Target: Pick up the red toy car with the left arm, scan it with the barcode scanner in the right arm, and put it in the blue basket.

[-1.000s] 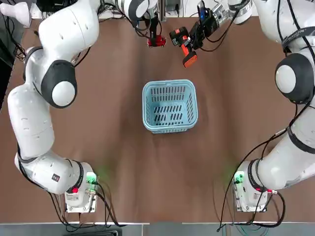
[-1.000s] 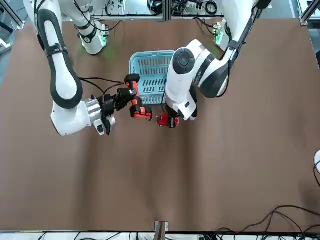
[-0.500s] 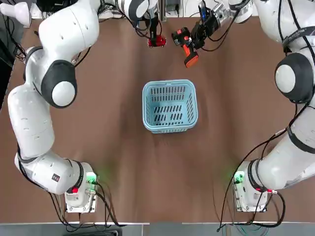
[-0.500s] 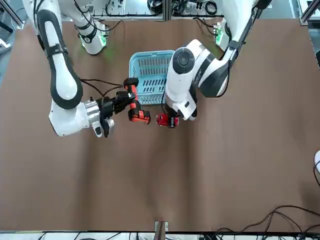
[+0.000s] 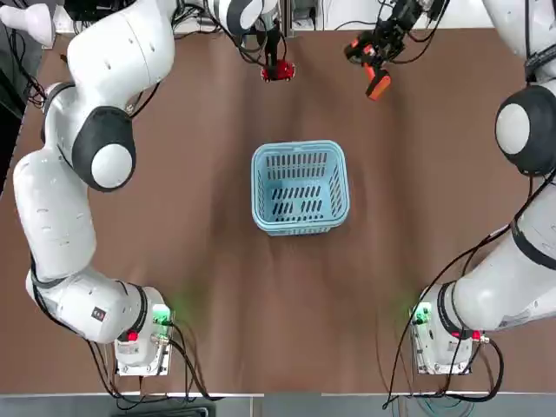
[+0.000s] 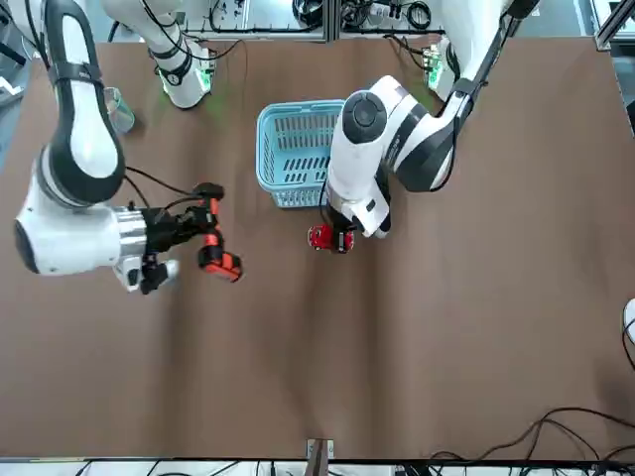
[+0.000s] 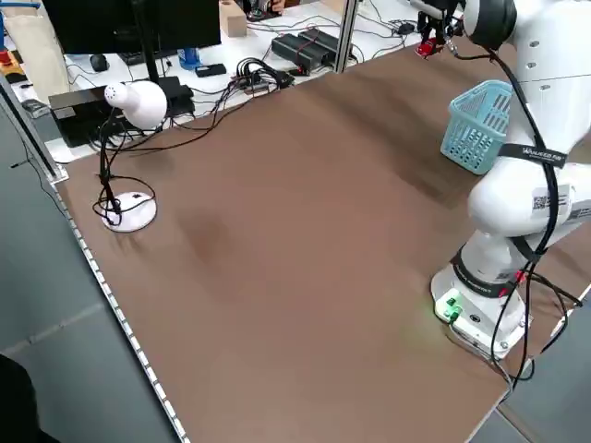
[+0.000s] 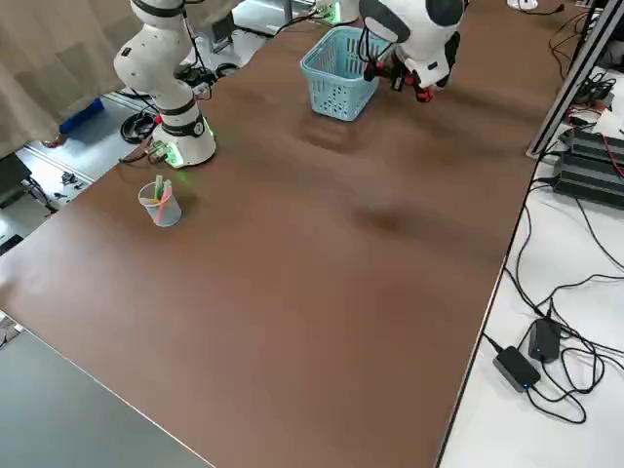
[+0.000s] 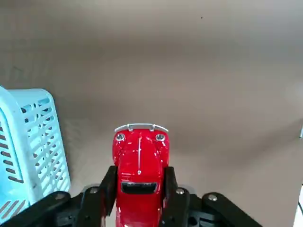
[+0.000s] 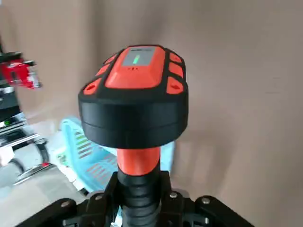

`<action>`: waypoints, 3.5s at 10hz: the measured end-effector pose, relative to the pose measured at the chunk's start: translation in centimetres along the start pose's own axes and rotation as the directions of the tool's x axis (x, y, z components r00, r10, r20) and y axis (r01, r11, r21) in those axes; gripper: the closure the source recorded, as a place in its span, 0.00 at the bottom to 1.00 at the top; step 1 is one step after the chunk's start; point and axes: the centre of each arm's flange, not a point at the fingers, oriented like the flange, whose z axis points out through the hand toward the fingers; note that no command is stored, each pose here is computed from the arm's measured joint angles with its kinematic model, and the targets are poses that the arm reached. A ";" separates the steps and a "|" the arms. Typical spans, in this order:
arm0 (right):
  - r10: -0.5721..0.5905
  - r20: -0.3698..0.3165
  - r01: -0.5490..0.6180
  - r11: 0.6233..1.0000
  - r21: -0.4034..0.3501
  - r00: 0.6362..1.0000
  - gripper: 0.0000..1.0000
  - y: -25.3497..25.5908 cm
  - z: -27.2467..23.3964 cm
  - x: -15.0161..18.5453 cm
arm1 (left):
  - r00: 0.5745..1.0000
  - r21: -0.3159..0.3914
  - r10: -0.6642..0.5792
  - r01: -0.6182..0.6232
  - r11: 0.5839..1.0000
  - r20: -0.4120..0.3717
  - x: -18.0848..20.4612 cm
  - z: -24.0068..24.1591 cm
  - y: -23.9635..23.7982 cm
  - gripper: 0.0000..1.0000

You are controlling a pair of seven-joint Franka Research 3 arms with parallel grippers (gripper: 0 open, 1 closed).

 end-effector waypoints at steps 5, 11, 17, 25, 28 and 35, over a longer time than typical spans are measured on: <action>0.171 -0.118 -0.204 0.893 -0.401 0.978 0.63 3.9 -12.1 -4.5 | 0.999 0.128 0.018 -0.012 0.992 -0.044 -3.7 0.0 -8.2 0.56; 0.167 -0.334 -0.322 0.810 -0.490 0.928 0.63 13.2 -13.6 -2.9 | 0.999 0.116 -0.019 0.024 0.993 -0.042 -4.7 1.9 -22.1 0.56; 0.179 -0.358 -0.346 0.804 -0.484 0.916 0.63 23.3 -2.5 0.3 | 0.999 0.114 0.027 -0.024 0.993 -0.026 -4.7 8.5 -26.4 0.56; 0.147 -0.393 -0.342 0.803 -0.489 0.908 0.63 28.6 6.2 1.5 | 0.989 0.157 0.141 -0.134 0.978 -0.034 -7.8 16.6 -25.3 0.56; 0.146 -0.394 -0.341 0.803 -0.489 0.908 0.63 28.6 6.2 1.5 | 0.983 0.155 0.171 -0.160 0.975 -0.062 -8.1 18.3 -26.3 0.56; 0.139 -0.402 -0.341 0.803 -0.490 0.905 0.62 28.9 6.6 1.8 | 0.975 0.157 0.208 -0.194 0.968 -0.077 -8.7 21.2 -26.1 0.56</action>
